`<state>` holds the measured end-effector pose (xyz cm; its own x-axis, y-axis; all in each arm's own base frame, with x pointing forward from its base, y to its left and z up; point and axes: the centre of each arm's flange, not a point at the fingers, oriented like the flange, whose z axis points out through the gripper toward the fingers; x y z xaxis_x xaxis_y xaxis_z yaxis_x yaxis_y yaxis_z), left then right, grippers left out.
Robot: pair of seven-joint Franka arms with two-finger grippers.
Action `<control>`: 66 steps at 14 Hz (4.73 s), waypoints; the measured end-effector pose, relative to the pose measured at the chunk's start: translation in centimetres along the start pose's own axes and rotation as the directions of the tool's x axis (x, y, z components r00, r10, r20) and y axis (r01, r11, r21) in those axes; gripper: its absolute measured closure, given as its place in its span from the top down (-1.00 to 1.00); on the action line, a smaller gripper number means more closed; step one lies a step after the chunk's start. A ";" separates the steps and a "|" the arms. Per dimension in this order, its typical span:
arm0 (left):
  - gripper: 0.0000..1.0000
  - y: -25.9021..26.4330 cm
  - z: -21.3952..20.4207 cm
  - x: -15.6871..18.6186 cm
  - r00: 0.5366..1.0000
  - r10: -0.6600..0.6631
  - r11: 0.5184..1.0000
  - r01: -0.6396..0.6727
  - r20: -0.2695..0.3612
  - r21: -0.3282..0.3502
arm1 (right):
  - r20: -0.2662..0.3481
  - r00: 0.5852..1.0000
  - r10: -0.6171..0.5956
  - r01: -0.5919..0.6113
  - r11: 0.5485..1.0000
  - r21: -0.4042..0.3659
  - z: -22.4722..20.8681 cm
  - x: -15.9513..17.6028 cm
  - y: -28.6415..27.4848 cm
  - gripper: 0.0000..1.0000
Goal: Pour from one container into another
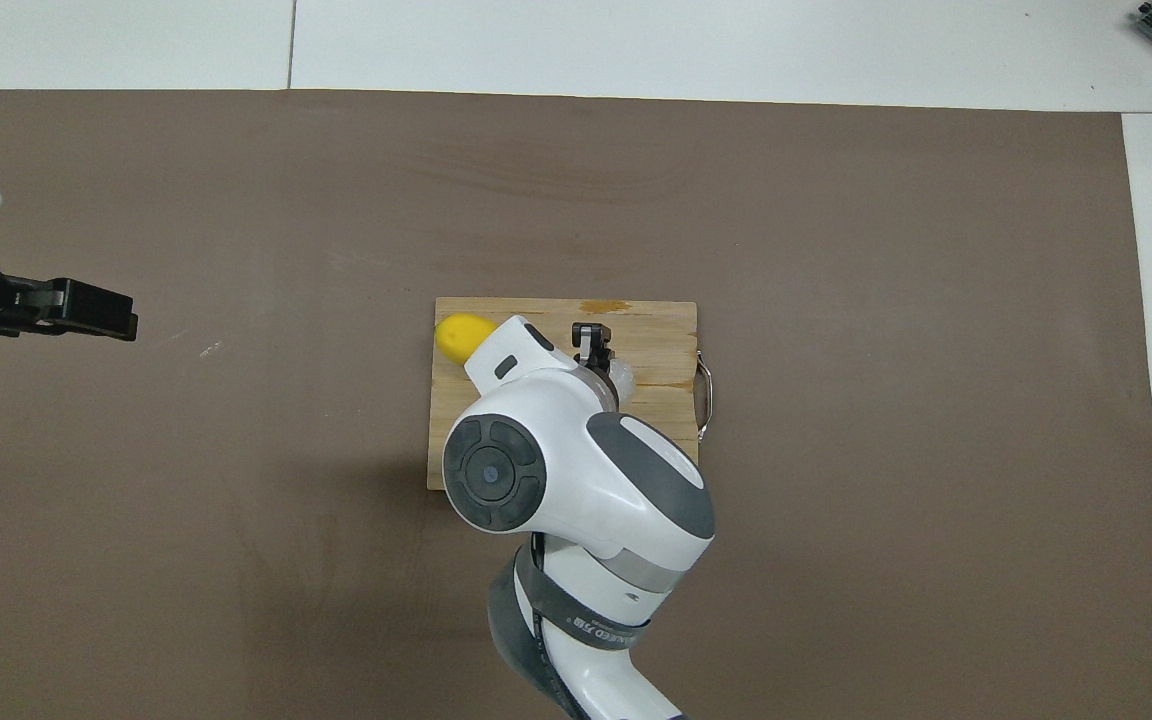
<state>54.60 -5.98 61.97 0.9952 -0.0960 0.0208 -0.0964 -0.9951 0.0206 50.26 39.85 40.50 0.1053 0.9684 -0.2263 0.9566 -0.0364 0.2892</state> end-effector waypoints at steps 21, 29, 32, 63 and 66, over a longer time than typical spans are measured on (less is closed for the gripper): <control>1.00 0.1 0.0 0.0 1.000 0.001 1.000 -0.001 0.000 0.000 | -0.059 0.997 0.052 -0.052 0.999 -0.006 -0.3 -1.0 1.8 0.22; 1.00 0.1 0.0 0.0 1.000 0.001 1.000 -0.001 0.000 0.000 | -0.114 0.990 0.077 -0.074 0.997 0.032 -1.8 -2.1 2.5 0.22; 1.00 0.1 0.0 0.0 1.000 0.001 1.000 -0.001 0.000 0.000 | -0.143 0.985 0.098 -0.088 0.994 0.072 -1.7 -3.3 3.4 0.22; 1.00 0.9 0.5 0.3 1.000 0.011 1.000 -0.011 0.008 0.002 | -0.630 0.763 0.145 0.039 0.962 0.269 19.4 -37.1 5.9 0.22; 1.00 0.9 0.5 0.3 1.000 0.013 1.000 -0.013 0.008 0.006 | -0.636 0.757 0.147 0.038 0.963 0.268 20.7 -39.1 4.9 0.22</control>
<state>54.82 -6.92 61.46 0.9940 -0.1089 0.0131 -0.1090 -0.9939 0.0143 56.46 -3.30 31.57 0.0474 0.8851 0.4629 0.9977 -0.0644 0.0208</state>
